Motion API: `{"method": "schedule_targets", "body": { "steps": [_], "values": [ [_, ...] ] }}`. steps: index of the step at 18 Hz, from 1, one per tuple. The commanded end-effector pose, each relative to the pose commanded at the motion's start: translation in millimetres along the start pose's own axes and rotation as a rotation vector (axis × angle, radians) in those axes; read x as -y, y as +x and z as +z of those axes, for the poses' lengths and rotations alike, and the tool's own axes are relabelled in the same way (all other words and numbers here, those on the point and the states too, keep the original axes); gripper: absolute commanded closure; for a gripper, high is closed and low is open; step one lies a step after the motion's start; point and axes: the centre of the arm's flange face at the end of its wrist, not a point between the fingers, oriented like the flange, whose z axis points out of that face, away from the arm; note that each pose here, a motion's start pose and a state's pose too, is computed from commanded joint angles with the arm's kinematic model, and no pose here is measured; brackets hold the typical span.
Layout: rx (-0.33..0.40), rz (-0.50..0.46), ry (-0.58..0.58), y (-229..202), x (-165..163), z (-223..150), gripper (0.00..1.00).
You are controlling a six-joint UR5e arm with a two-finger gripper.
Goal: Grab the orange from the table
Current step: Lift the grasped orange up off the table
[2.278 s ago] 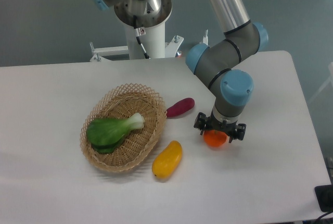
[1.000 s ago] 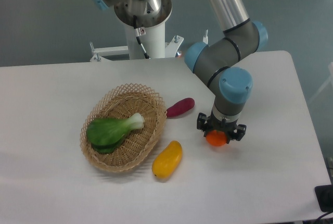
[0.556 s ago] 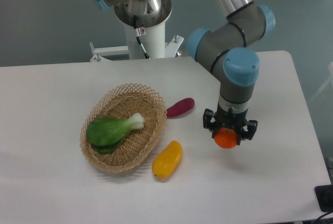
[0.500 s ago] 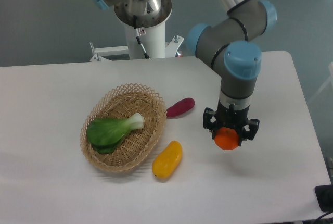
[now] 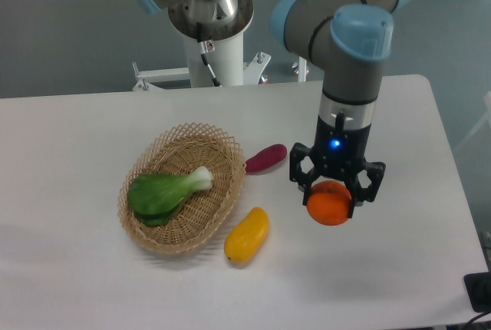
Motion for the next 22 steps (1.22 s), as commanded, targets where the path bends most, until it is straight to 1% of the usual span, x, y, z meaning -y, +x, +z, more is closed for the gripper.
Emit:
{"method": "schedule_targets", "body": {
  "steps": [6,22],
  "values": [
    [0.015,0.003,0.024,-1.2,4.5,-16.7,0.34],
    [0.008,0.0,0.02,-0.3,1.1,-13.5,0.34]
  ]
}}
